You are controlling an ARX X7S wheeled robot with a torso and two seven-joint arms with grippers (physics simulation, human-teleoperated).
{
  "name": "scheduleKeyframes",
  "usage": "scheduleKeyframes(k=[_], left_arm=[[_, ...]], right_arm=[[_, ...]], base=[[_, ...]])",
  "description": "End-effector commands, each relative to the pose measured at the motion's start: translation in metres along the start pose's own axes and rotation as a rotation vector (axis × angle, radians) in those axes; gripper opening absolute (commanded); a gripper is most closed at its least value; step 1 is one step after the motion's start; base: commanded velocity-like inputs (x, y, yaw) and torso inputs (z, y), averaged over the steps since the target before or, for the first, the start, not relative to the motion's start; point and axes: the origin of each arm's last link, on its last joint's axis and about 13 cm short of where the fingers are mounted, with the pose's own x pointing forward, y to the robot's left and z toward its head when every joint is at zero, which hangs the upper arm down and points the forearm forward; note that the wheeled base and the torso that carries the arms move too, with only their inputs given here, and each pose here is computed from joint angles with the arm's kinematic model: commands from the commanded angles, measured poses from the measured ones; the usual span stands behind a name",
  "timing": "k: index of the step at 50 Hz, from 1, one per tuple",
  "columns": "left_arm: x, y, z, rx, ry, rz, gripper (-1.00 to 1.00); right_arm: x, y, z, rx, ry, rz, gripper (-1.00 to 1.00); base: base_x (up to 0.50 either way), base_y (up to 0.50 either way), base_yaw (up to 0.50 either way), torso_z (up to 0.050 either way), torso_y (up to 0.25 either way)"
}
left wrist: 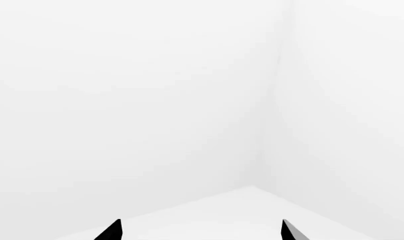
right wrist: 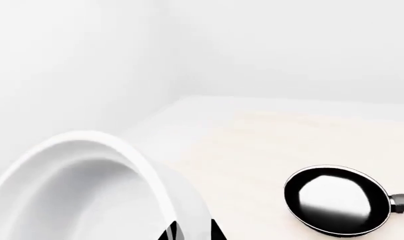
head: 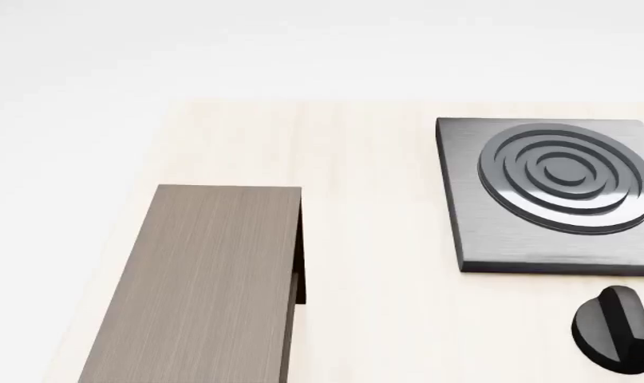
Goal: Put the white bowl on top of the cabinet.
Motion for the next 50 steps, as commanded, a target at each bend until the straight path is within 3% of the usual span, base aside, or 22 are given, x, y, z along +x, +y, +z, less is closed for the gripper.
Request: scheduleKeyframes(k=[1, 6, 13, 21, 30, 33, 50], left_arm=[[0.000, -0.001, -0.001, 0.004, -0.001, -0.001, 1.00], [0.000, -0.001, -0.002, 0.003, 0.001, -0.002, 1.00], [0.001, -0.001, -0.003, 0.003, 0.002, -0.003, 1.00], [0.001, -0.001, -0.004, 0.006, 0.004, -0.005, 1.00], [0.000, -0.002, -0.004, 0.005, 0.009, -0.011, 1.00], [0.000, -0.002, -0.003, -0.017, 0.024, -0.014, 1.00], [0.000, -0.003, -0.004, 0.000, 0.014, -0.011, 1.00]], right_arm=[[0.007, 0.045, 0.048, -0.021, -0.019, 0.179, -1.00], [0.009, 0.074, 0.055, -0.015, 0.046, 0.298, -1.00], [-0.002, 0.092, 0.044, -0.013, 0.125, 0.363, -1.00], [-0.015, 0.105, 0.041, -0.022, 0.200, 0.480, -1.00], [-0.032, 0.117, 0.028, -0.089, 0.356, 0.684, -1.00], [-0.040, 0.123, 0.024, -0.069, 0.404, 0.770, -1.00], [-0.057, 0.135, 0.011, -0.117, 0.535, 0.945, -1.00]], base=[[0.00, 0.00, 0.00, 0.000, 0.000], [0.00, 0.00, 0.00, 0.000, 0.002], [0.00, 0.00, 0.00, 0.000, 0.000], [0.00, 0.00, 0.00, 0.000, 0.001], [0.00, 0.00, 0.00, 0.000, 0.001], [0.00, 0.00, 0.00, 0.000, 0.000], [0.00, 0.00, 0.00, 0.001, 0.001]])
